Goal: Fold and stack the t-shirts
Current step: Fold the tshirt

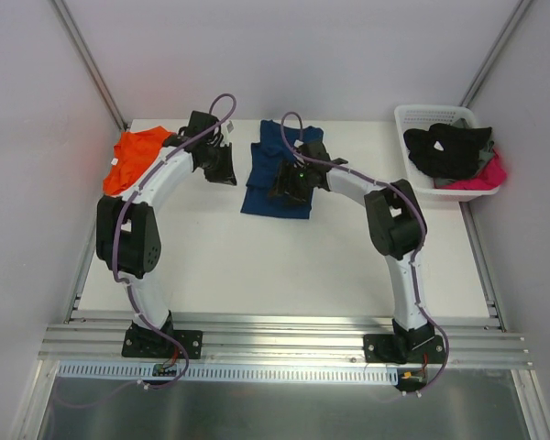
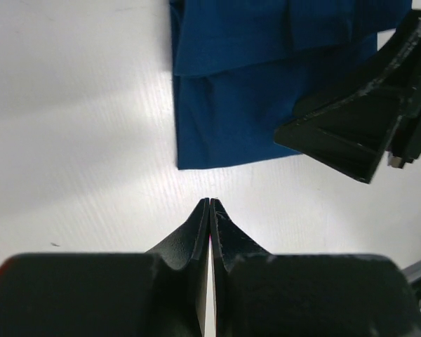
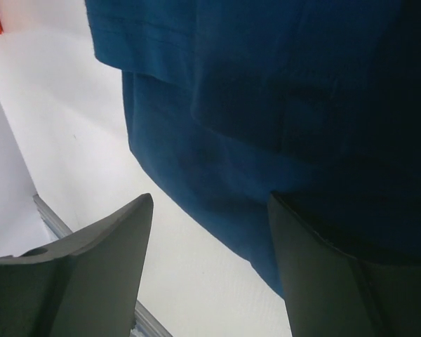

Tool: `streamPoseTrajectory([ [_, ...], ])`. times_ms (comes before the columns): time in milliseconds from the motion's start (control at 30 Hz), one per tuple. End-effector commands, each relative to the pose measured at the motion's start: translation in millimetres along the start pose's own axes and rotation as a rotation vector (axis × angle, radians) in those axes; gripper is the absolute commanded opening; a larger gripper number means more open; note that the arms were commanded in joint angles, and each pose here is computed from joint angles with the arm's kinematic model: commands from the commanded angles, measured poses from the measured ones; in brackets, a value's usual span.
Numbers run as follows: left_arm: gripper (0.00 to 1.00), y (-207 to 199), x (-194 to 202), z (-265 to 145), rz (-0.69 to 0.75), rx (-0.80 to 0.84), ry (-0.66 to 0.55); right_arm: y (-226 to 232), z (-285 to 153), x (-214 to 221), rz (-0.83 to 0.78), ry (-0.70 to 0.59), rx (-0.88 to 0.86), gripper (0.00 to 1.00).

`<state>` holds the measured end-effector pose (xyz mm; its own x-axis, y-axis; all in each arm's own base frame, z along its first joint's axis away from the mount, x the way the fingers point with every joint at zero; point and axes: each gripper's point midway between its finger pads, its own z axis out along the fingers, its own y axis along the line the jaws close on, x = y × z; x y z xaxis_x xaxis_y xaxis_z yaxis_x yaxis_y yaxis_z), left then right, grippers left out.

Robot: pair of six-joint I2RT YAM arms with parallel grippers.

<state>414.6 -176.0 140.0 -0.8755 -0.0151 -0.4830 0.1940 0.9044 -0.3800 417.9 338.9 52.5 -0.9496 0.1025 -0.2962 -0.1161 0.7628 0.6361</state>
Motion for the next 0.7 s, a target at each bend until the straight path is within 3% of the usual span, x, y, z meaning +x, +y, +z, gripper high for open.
streamPoseTrajectory([
  [0, 0.00, 9, -27, -29, 0.006, -0.042, -0.101, 16, 2, -11, 0.020, -0.010, -0.050, 0.71],
  [433, 0.00, 33, -42, -46, -0.017, -0.094, -0.156, -10, -38, 83, 0.123, 0.192, -0.009, 0.70],
  [667, 0.00, 32, -33, -49, -0.032, -0.079, -0.145, -13, -61, 97, 0.102, 0.180, -0.001, 0.70],
])
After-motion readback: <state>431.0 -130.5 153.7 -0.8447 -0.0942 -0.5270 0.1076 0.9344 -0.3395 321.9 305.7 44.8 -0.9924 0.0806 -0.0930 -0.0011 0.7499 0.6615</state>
